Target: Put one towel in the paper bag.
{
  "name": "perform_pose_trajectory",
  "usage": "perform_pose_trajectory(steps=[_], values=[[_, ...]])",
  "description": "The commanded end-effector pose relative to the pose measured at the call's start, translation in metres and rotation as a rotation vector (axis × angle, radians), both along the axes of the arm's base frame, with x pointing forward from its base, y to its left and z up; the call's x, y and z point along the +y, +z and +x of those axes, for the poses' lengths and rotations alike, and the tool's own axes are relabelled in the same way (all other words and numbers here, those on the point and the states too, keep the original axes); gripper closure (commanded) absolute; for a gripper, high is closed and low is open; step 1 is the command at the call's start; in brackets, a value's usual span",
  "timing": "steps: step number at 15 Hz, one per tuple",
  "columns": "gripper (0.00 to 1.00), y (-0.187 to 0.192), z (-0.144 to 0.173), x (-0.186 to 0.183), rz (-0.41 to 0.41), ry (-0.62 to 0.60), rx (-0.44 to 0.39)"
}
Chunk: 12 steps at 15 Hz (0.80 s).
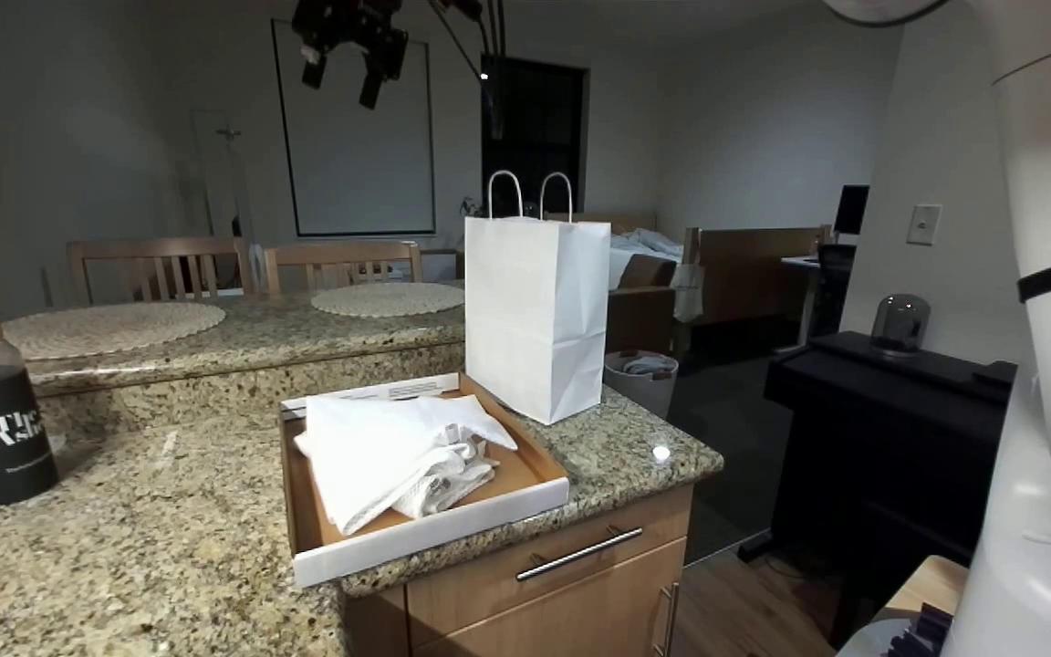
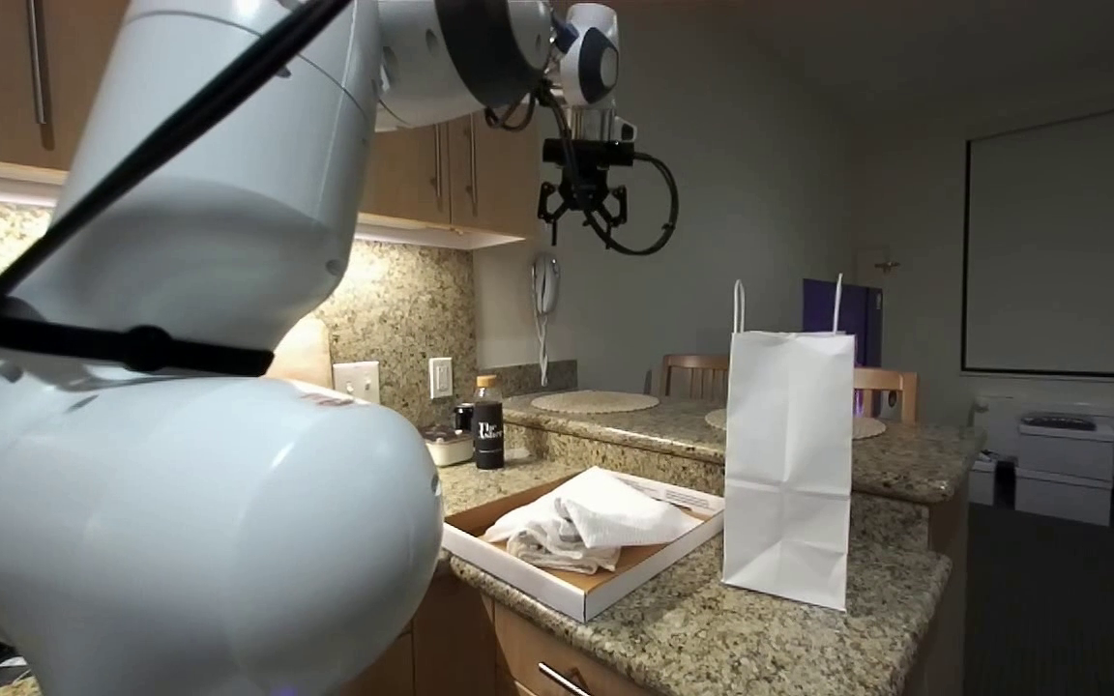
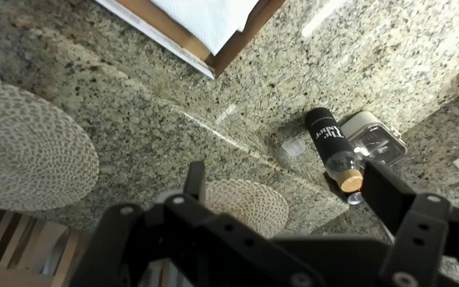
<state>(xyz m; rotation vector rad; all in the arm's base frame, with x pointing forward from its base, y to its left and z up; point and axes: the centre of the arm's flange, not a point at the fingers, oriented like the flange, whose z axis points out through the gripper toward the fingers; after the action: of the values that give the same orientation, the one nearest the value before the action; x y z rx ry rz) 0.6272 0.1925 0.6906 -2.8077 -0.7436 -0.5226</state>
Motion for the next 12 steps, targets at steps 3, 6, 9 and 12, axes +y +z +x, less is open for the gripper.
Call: perform_pose_trajectory(steps=[3, 6, 9, 12], values=[[0.0, -0.124, -0.037, 0.009, -0.03, -0.109, 0.172], [0.0, -0.182, -0.05, 0.009, -0.042, -0.165, 0.269], [0.0, -0.232, -0.069, 0.006, -0.05, -0.226, 0.338], [0.0, -0.27, -0.089, 0.002, -0.067, -0.284, 0.374]])
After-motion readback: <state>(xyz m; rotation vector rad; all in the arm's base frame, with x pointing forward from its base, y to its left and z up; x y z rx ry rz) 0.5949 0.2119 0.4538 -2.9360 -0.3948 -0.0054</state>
